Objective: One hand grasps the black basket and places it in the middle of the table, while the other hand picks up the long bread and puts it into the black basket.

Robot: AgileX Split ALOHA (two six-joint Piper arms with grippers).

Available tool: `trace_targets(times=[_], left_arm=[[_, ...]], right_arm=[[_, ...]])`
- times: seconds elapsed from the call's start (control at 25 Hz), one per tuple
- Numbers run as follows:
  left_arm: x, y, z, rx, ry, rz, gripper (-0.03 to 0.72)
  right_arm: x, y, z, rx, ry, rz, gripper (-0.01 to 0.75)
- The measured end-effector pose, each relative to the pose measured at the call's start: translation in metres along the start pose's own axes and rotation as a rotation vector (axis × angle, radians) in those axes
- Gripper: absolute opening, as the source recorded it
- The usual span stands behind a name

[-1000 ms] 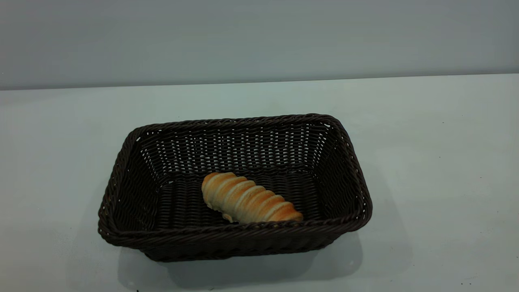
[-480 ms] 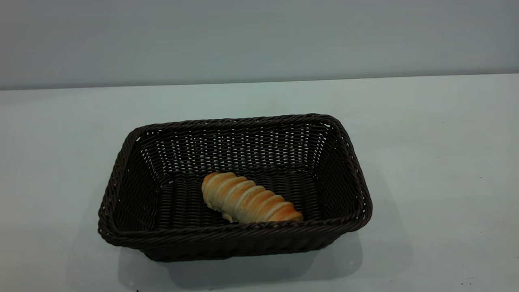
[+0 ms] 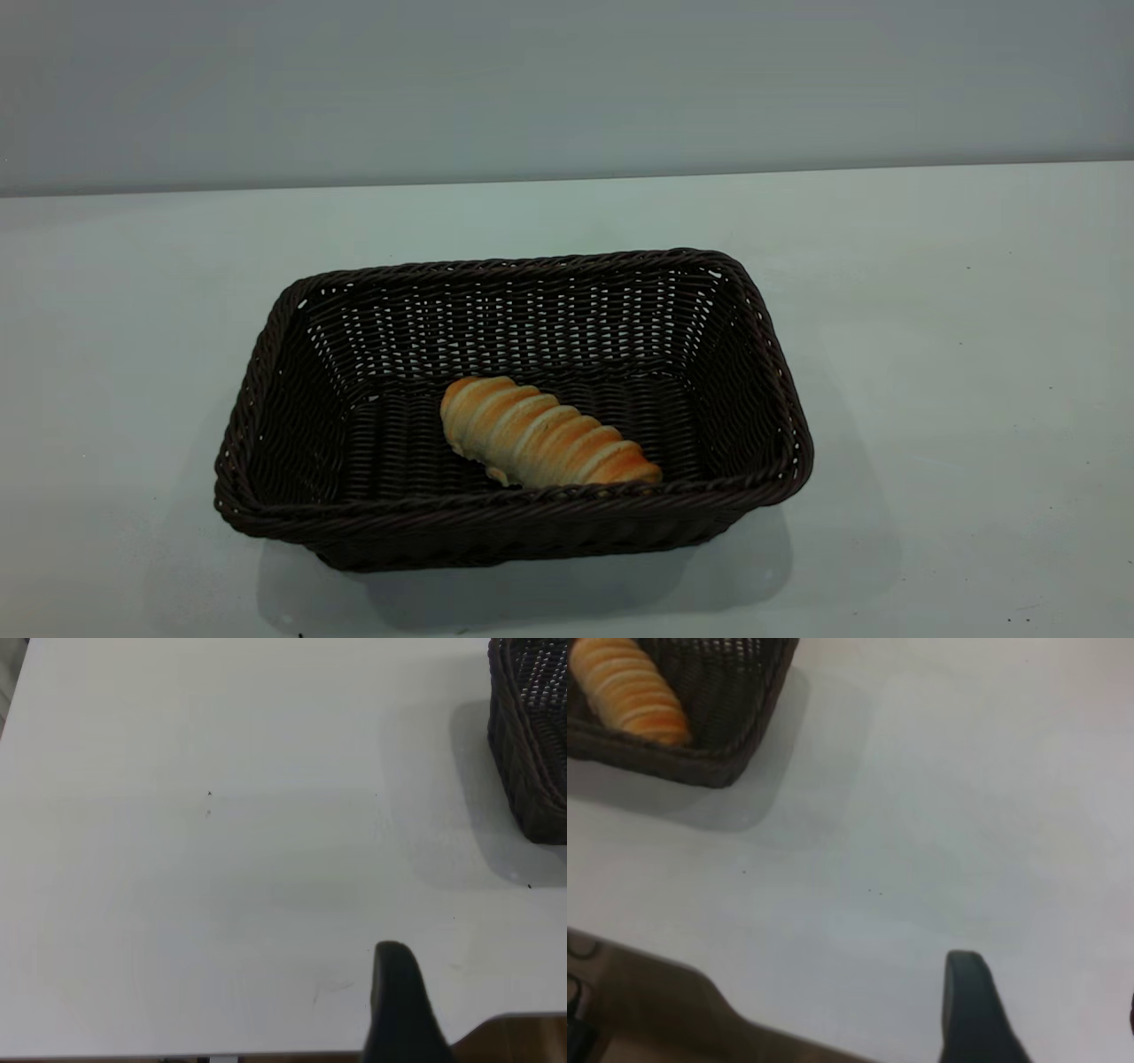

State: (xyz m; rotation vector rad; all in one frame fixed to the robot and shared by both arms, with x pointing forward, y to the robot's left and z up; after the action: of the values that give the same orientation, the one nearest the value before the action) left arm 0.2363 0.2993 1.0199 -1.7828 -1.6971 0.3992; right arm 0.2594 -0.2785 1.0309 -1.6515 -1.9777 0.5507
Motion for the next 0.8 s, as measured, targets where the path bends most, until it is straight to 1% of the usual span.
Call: trace_targets(times=[0.12,0.2,0.44,0.52,0.68,0.8], left_arm=[[0.0,0.0,0.0,0.0,0.0,0.0,0.525],[0.0,0.0,0.0,0.0,0.0,0.0,0.525],[0.0,0.0,0.0,0.0,0.0,0.0,0.525],[0.0,0.0,0.0,0.0,0.0,0.0,0.525],[0.0,0.0,0.0,0.0,0.0,0.0,0.525],[0.0,0.0,0.0,0.0,0.0,0.0,0.525]], right_arm=[[0.0,0.0,0.0,-0.003,0.006,0.003,0.399],[-0.002,0.0,-0.001,-0.008,0.06,0.018,0.399],[-0.016,0.0,0.0,-0.021,0.212,0.14,0.399],[-0.016,0.0,0.0,-0.021,0.218,0.142,0.399],[-0.015,0.0,0.0,-0.017,0.192,0.109,0.399],[-0.014,0.0,0.0,-0.016,0.18,0.103,0.399]])
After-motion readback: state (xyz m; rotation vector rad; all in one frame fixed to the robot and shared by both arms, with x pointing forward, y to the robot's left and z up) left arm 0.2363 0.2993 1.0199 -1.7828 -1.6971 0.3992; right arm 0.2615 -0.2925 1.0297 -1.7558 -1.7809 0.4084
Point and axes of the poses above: a point on each arm's last joint axis where the gripper is mounted, y pointing out along that axis toward the gripper, x along the wrist's bending axis when the last joint is at zero, z = x × y, the point moved 2 cm from there along y, pointing out along that axis toward the gripper, and after that the axes turned 13 degrees about y, right-handed, at the moved point
